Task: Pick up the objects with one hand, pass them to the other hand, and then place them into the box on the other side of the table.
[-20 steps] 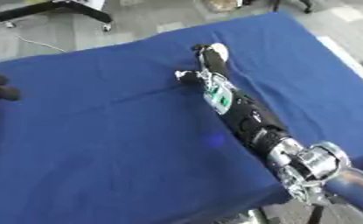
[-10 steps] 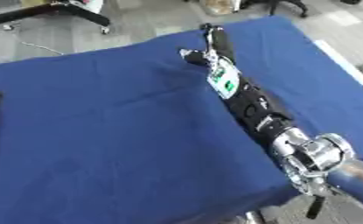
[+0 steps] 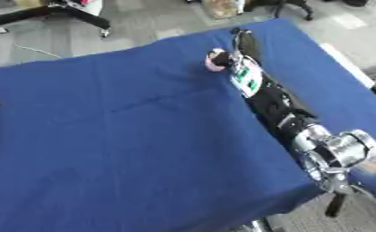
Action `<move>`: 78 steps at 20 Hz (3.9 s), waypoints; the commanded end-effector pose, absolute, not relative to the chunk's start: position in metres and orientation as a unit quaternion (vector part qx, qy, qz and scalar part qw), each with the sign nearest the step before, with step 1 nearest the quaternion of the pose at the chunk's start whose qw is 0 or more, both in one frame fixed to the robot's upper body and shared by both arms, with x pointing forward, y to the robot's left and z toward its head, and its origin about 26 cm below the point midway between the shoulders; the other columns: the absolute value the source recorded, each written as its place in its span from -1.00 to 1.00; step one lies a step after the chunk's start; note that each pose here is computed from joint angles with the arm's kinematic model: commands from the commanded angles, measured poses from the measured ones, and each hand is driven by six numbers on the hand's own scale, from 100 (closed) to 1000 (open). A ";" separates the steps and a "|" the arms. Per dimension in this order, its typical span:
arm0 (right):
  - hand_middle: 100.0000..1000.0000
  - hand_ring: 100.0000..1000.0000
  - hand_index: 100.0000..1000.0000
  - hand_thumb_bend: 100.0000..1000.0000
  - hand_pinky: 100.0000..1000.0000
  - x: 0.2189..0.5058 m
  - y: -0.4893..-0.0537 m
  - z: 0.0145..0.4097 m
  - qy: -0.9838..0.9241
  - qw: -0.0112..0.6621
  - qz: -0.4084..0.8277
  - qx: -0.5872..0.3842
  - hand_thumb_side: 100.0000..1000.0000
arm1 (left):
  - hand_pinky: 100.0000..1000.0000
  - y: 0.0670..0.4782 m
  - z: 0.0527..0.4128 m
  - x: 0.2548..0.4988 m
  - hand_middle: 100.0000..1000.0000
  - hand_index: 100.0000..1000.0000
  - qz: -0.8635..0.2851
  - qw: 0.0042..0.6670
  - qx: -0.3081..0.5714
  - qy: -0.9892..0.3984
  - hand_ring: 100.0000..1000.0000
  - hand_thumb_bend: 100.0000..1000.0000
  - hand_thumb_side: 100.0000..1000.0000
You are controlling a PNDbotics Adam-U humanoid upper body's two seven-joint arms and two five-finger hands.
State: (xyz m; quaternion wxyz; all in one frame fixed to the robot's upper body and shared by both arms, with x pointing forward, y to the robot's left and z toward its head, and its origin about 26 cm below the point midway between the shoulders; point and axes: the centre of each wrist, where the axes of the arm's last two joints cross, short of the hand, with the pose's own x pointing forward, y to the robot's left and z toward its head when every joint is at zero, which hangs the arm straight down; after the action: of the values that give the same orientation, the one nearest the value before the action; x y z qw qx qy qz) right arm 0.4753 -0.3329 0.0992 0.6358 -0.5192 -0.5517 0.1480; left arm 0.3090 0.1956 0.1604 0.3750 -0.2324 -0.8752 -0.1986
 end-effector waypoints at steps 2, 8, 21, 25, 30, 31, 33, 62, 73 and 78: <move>0.06 -0.38 0.45 -0.26 0.06 0.475 -0.345 0.105 -0.549 0.651 0.156 -0.500 -0.62 | 0.50 0.200 0.167 0.309 0.24 0.58 -0.207 0.366 -0.223 -0.879 0.14 -0.83 0.50; -0.36 -0.63 0.02 -0.83 -0.03 0.475 -0.343 0.104 -0.558 0.648 0.170 -0.490 -1.00 | 0.50 0.200 0.167 0.309 0.24 0.58 -0.206 0.366 -0.224 -0.879 0.14 -0.83 0.50; -0.84 -0.78 -0.52 -1.00 -0.18 0.472 -0.304 0.174 -0.704 0.497 0.151 -0.485 -1.00 | 0.49 0.202 0.162 0.312 0.22 0.58 -0.198 0.382 -0.213 -0.877 0.12 -0.83 0.51; -0.81 -0.72 -0.50 -1.00 -0.15 0.461 -0.281 0.195 -0.744 0.459 0.171 -0.454 -1.00 | 0.50 0.202 0.159 0.313 0.22 0.58 -0.195 0.389 -0.209 -0.876 0.13 -0.84 0.54; -0.78 -0.66 -0.49 -1.00 -0.12 0.452 -0.206 0.211 -0.807 0.381 0.222 -0.392 -1.00 | 0.50 0.198 0.146 0.318 0.23 0.58 -0.194 0.421 -0.203 -0.863 0.13 -0.84 0.60; -0.78 -0.65 -0.49 -1.00 -0.12 0.447 -0.191 0.207 -0.819 0.367 0.229 -0.377 -1.00 | 0.50 0.198 0.144 0.319 0.23 0.58 -0.193 0.425 -0.201 -0.861 0.13 -0.84 0.61; -0.77 -0.64 -0.49 -1.00 -0.11 0.435 -0.162 0.197 -0.842 0.340 0.240 -0.343 -1.00 | 0.50 0.197 0.140 0.321 0.23 0.58 -0.192 0.435 -0.196 -0.857 0.13 -0.85 0.64; -0.77 -0.65 -0.48 -1.00 -0.14 0.293 -0.099 0.227 -0.924 0.228 0.305 0.024 -1.00 | 0.55 0.177 0.095 0.338 0.36 0.62 -0.318 0.467 -0.149 -0.811 0.24 -1.00 0.54; -0.80 -0.72 -0.49 -1.00 -0.20 0.300 -0.092 0.208 -0.895 0.295 0.326 0.078 -1.00 | 0.56 0.171 0.097 0.337 0.40 0.64 -0.314 0.444 -0.167 -0.822 0.28 -1.00 0.50; -0.81 -0.75 -0.49 -1.00 -0.23 0.304 -0.091 0.200 -0.885 0.316 0.329 0.092 -1.00 | 0.56 0.171 0.102 0.336 0.41 0.66 -0.308 0.430 -0.186 -0.828 0.28 -1.00 0.50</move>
State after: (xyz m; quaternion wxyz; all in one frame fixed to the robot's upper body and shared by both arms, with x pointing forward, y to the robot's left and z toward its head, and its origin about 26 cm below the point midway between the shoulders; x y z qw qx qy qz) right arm 0.3045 -0.0920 0.1950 0.3208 0.0867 -0.8834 0.3305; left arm 0.3351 0.1716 0.0902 0.4509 -0.1814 -0.8184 -0.3065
